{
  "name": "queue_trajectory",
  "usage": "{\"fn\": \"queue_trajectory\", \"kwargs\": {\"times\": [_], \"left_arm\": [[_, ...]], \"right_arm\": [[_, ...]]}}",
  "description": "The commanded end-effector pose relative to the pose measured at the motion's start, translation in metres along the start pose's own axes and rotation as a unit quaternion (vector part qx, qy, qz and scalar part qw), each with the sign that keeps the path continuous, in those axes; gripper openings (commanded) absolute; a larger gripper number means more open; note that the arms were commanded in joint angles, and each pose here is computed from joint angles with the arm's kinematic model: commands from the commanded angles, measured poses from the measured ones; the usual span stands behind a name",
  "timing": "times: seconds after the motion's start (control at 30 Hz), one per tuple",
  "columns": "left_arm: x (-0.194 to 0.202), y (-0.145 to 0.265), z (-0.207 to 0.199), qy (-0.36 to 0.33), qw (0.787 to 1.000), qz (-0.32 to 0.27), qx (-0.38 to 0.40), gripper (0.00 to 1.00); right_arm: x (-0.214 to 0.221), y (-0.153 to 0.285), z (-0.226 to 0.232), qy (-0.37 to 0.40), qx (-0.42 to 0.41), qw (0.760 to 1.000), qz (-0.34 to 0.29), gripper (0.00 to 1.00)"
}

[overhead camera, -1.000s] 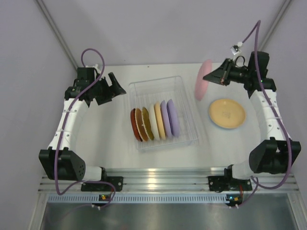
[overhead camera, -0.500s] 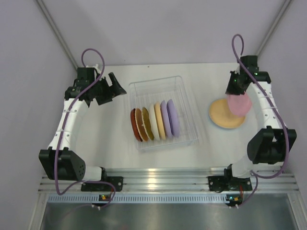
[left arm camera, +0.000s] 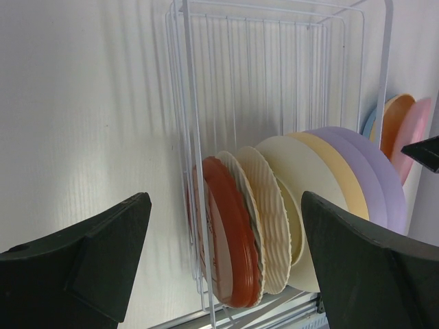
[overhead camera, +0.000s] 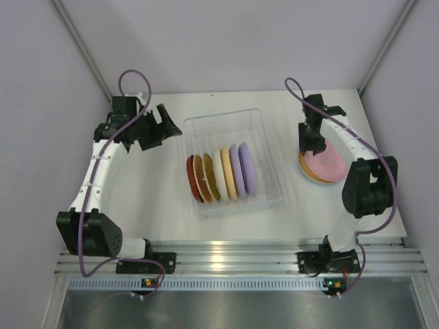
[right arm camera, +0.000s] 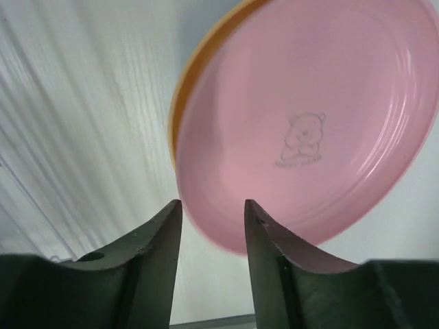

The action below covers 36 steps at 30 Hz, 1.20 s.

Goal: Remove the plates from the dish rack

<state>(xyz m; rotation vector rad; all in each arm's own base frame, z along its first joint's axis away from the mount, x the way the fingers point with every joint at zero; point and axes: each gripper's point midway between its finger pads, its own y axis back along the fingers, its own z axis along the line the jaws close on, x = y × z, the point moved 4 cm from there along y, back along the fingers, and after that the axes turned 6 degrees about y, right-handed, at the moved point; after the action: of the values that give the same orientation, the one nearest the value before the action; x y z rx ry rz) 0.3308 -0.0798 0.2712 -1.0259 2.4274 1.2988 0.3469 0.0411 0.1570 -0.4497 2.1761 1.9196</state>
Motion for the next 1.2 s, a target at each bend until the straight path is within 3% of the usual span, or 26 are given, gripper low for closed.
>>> {"fn": "queue_trajectory", "kwargs": {"times": [0.0, 0.03, 0.1, 0.23, 0.3, 0.37, 0.53, 0.73, 1.0, 1.17], "left_arm": [[-0.007, 0.006, -0.007, -0.011, 1.0, -0.016, 0.01, 0.96], [-0.007, 0.006, -0.008, -0.012, 1.0, -0.016, 0.011, 0.96], [-0.007, 0.004, -0.007, -0.011, 1.0, -0.016, 0.01, 0.96], [-0.007, 0.003, -0.008, -0.011, 1.0, -0.014, 0.013, 0.96], [-0.007, 0.002, -0.008, -0.011, 1.0, -0.014, 0.012, 0.96], [-0.008, 0.002, -0.008, -0.011, 1.0, -0.014, 0.012, 0.96], [-0.008, 0.001, -0.007, -0.011, 1.0, -0.013, 0.011, 0.96], [-0.007, 0.0, -0.007, -0.01, 1.0, -0.012, 0.012, 0.96], [-0.006, 0.002, -0.006, -0.013, 1.0, -0.015, 0.01, 0.96], [-0.005, 0.002, -0.005, -0.014, 1.0, -0.015, 0.008, 0.96]], "right_arm": [[-0.014, 0.015, -0.002, 0.021, 0.036, 0.999, -0.019, 0.44], [-0.017, 0.02, -0.002, 0.021, 0.038, 0.999, -0.023, 0.55], [-0.021, 0.031, 0.003, 0.021, 0.025, 0.999, -0.039, 0.62], [-0.042, 0.069, 0.024, 0.021, -0.067, 0.992, -0.108, 0.64], [-0.046, 0.109, 0.064, 0.048, -0.238, 0.956, -0.165, 0.63], [-0.046, 0.126, 0.081, 0.058, -0.314, 0.929, -0.185, 0.62], [-0.022, 0.141, 0.122, 0.096, -0.458, 0.869, -0.158, 0.6], [-0.001, 0.15, 0.153, 0.132, -0.537, 0.823, -0.135, 0.59], [0.011, 0.142, 0.174, 0.152, -0.564, 0.806, -0.099, 0.55], [0.018, 0.129, 0.184, 0.157, -0.564, 0.808, -0.074, 0.51]]}}
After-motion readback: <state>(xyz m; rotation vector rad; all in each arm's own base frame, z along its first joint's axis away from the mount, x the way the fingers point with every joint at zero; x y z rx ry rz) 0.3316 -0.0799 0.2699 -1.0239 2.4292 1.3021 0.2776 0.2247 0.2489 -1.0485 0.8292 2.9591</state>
